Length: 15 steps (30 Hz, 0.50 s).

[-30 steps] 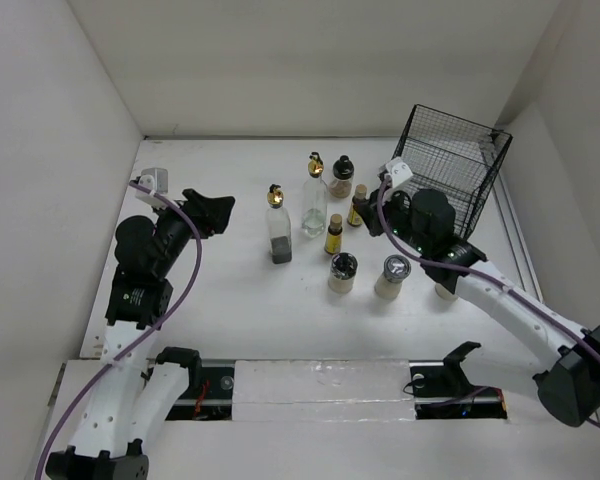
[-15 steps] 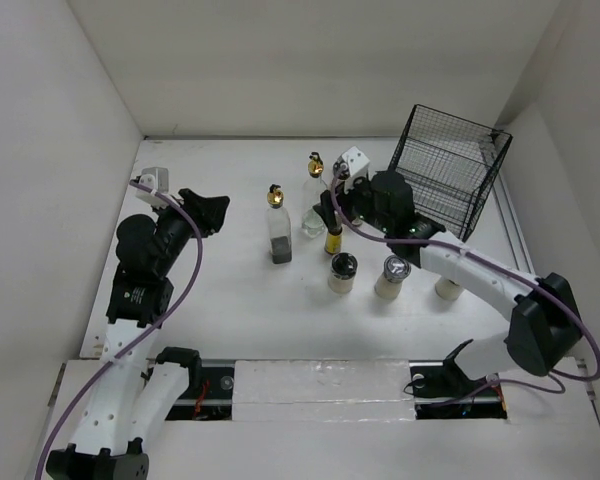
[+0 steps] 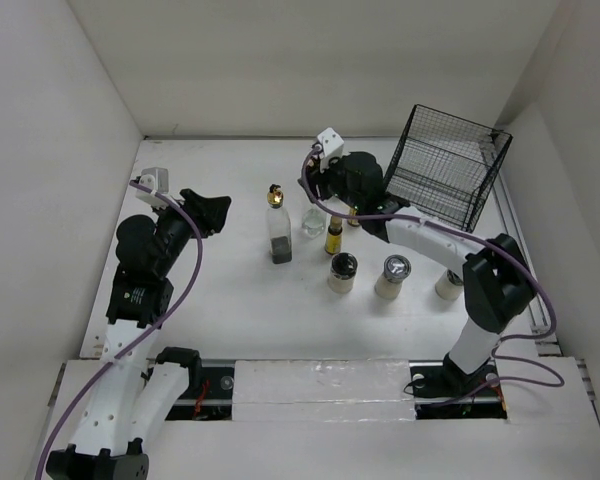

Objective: Organize the condiment bottles

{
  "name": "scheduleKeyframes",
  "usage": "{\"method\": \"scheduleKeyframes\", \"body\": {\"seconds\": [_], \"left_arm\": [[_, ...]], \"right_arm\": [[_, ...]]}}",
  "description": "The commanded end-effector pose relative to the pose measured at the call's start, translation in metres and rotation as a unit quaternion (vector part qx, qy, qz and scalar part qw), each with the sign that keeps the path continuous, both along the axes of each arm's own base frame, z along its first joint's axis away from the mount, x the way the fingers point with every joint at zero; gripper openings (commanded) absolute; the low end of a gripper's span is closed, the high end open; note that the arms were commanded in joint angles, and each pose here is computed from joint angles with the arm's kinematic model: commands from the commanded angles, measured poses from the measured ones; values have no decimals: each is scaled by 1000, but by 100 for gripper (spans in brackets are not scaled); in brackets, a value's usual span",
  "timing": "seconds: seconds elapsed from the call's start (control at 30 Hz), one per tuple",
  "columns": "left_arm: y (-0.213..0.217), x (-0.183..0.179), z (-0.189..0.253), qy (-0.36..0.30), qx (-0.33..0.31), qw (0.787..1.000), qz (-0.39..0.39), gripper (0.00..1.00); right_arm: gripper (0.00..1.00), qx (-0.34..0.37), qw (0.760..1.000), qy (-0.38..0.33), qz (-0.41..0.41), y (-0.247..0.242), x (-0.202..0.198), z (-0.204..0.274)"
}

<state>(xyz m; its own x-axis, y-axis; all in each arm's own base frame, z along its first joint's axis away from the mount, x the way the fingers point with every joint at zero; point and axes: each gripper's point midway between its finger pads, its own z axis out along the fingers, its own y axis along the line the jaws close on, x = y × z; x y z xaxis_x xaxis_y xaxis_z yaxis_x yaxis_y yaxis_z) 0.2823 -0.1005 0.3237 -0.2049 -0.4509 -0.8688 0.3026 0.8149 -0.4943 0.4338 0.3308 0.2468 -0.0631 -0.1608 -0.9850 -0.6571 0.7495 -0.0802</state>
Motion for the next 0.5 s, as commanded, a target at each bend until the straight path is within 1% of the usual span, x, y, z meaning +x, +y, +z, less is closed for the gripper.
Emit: {"method": "scheduleKeyframes", "body": {"seconds": [0.0, 0.03, 0.1, 0.13, 0.17, 0.2, 0.3, 0.33, 0.4, 0.43, 0.47], "left_arm": [[-2, 0, 14, -31, 1, 999, -7, 49], [-4, -1, 14, -29, -3, 1000, -11, 49], [-4, -1, 14, -29, -3, 1000, -11, 49], [-4, -1, 16, -34, -4, 999, -11, 49], [-4, -1, 16, -34, -4, 999, -11, 49], [-4, -1, 16, -34, -4, 999, -11, 49], [-6, -2, 16, -34, -4, 999, -16, 49], [-6, -2, 16, -34, -4, 999, -16, 49], [-3, 0, 16, -34, -4, 999, -9, 49], [-3, 0, 16, -34, -4, 999, -9, 49], [-3, 0, 16, -34, -4, 999, -9, 49]], "right_arm": [[55, 46, 996, -71, -6, 5, 12, 51], [50, 59, 995, -80, -7, 6, 12, 51], [33, 65, 995, -80, 0, 9, 12, 49], [22, 69, 995, -76, 0, 9, 12, 49], [18, 71, 994, -80, -6, 7, 12, 54], [16, 77, 993, -88, -6, 6, 10, 62], [13, 113, 986, -126, 4, 4, -5, 115], [12, 130, 980, -150, 5, -3, -14, 150], [10, 145, 975, -167, -13, -17, -22, 185], [10, 166, 967, -195, -13, -27, -35, 223], [10, 175, 963, -205, -18, -33, -40, 240]]}}
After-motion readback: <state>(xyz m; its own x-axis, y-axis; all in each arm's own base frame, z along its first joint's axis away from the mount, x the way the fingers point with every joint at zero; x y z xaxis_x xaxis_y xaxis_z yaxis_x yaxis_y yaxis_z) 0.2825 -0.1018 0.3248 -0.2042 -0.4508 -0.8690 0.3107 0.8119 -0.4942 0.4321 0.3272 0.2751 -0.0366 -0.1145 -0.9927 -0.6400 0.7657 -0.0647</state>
